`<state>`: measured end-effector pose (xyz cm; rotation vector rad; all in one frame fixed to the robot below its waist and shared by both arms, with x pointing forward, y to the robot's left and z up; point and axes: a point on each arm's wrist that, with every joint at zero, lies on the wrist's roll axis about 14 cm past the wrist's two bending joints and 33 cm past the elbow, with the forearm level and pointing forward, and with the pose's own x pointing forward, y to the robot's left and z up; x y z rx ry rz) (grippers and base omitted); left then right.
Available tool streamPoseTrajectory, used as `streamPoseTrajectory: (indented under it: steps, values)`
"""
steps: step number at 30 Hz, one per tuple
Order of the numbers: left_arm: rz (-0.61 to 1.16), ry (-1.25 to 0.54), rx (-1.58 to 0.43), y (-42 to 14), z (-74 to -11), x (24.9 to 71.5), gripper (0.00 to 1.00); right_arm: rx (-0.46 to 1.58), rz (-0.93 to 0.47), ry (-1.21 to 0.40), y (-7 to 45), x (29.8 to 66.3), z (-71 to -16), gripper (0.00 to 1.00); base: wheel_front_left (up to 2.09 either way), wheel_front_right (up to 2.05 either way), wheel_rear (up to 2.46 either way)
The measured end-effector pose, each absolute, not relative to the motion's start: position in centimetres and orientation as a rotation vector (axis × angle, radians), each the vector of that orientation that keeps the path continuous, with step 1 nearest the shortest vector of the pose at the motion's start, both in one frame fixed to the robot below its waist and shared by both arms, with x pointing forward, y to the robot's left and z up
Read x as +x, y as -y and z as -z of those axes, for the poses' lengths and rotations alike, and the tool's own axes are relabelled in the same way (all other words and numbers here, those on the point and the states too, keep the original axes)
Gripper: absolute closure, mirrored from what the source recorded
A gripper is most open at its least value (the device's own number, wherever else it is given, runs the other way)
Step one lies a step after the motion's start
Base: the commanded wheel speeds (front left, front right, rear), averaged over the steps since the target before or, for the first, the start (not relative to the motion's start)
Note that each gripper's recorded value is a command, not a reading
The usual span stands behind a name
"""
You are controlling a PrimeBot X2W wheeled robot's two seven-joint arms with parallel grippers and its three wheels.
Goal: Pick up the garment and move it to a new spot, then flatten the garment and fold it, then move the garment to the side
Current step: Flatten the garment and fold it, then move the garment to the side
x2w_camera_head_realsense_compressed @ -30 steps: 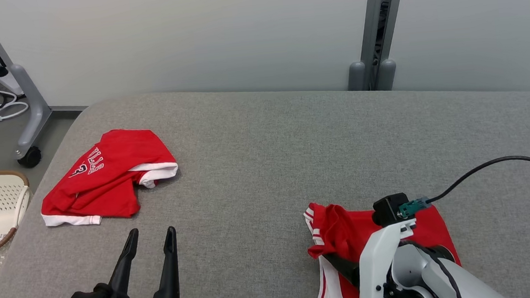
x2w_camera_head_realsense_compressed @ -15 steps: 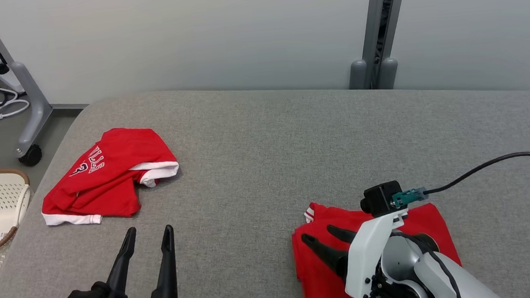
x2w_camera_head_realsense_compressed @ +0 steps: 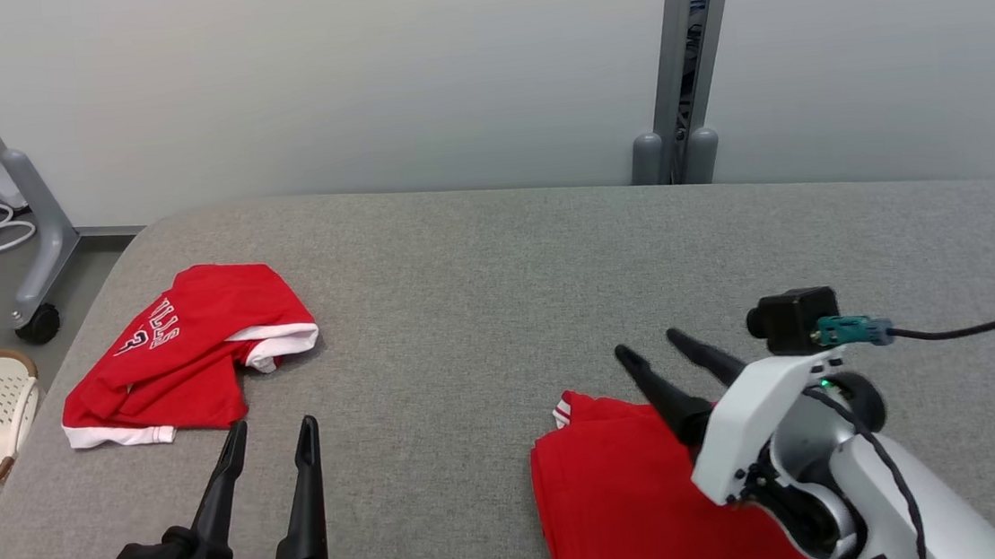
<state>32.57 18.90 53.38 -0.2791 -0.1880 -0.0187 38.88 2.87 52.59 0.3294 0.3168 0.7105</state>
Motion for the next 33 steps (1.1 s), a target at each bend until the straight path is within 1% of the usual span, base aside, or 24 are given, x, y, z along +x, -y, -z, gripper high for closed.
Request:
streamPoseTrajectory:
  steps: [3, 4, 5, 8, 14, 17, 22, 33]
  values:
    - [0.03, 0.201, -0.28, -18.6, -53.9, 32.8, 0.0, 0.218, -0.65, -0.197, 0.2, 40.2, -53.8, 0.0, 0.0, 0.0, 0.0]
    - [0.039, 0.207, -0.281, -18.3, -54.1, 33.0, 0.0, 0.154, -0.604, -0.133, 2.4, 40.9, -54.2, 0.0, 0.0, 0.0, 0.0]
    - [0.044, 0.211, -0.281, -18.2, -54.2, 33.0, 0.0, 0.13, -0.58, -0.101, 3.5, 41.2, -54.4, 0.0, 0.0, 0.0, 0.0]
    - [0.051, 0.222, -0.28, -18.1, -54.6, 33.3, 0.0, 0.139, -0.494, -0.049, 6.7, 41.5, -54.4, 0.0, 0.0, 0.0, 0.0]
    - [0.075, 0.23, -0.281, -17.3, -55.0, 33.7, 0.0, 0.082, -0.351, 0.039, 12.3, 41.2, -53.9, 0.0, 0.0, 0.0, 0.0]
    - [0.085, 0.225, -0.278, -17.0, -54.9, 33.9, 0.0, 0.106, -0.285, 0.047, 14.2, 40.3, -52.8, 0.0, 0.0, 0.0, 0.0]
    - [0.104, 0.214, -0.279, -16.3, -54.6, 33.9, 0.0, 0.131, -0.21, 0.004, 15.9, 38.6, -50.1, 0.0, 0.0, 0.0, 0.0]
    - [0.127, 0.199, -0.279, -15.5, -54.3, 33.9, 0.0, 0.152, -0.179, -0.042, 16.2, 37.3, -47.8, 0.0, 0.0, 0.0, 0.0]
